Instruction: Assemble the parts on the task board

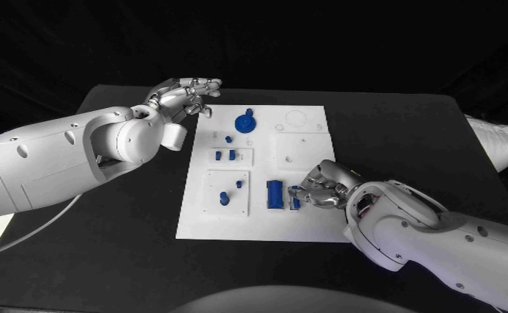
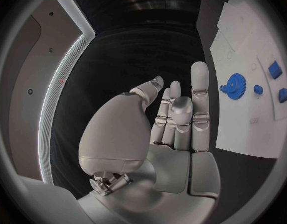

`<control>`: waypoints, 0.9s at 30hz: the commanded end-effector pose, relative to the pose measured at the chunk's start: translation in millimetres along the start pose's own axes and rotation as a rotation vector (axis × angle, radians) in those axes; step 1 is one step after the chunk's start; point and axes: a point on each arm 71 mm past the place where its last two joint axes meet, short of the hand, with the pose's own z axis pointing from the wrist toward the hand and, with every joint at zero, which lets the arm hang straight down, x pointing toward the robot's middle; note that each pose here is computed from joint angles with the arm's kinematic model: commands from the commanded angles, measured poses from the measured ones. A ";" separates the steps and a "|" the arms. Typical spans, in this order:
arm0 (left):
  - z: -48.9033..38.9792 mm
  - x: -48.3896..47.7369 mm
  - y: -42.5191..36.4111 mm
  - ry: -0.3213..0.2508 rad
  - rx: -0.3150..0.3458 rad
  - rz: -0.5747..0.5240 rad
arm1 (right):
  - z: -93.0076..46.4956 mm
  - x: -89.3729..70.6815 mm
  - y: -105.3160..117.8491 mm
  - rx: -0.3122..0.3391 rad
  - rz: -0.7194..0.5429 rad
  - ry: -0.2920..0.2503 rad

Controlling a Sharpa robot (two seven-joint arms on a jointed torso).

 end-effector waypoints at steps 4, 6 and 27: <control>0.4 2.8 -0.7 0.023 0.006 -0.003 | 0.1 4.3 0.4 0.001 -0.046 0.039; 0.4 2.9 -0.7 0.023 0.006 -0.003 | 0.1 4.6 0.3 0.001 -0.049 0.043; 0.4 2.5 -0.7 0.023 0.006 -0.003 | -0.7 2.1 -0.8 -0.012 -0.051 0.025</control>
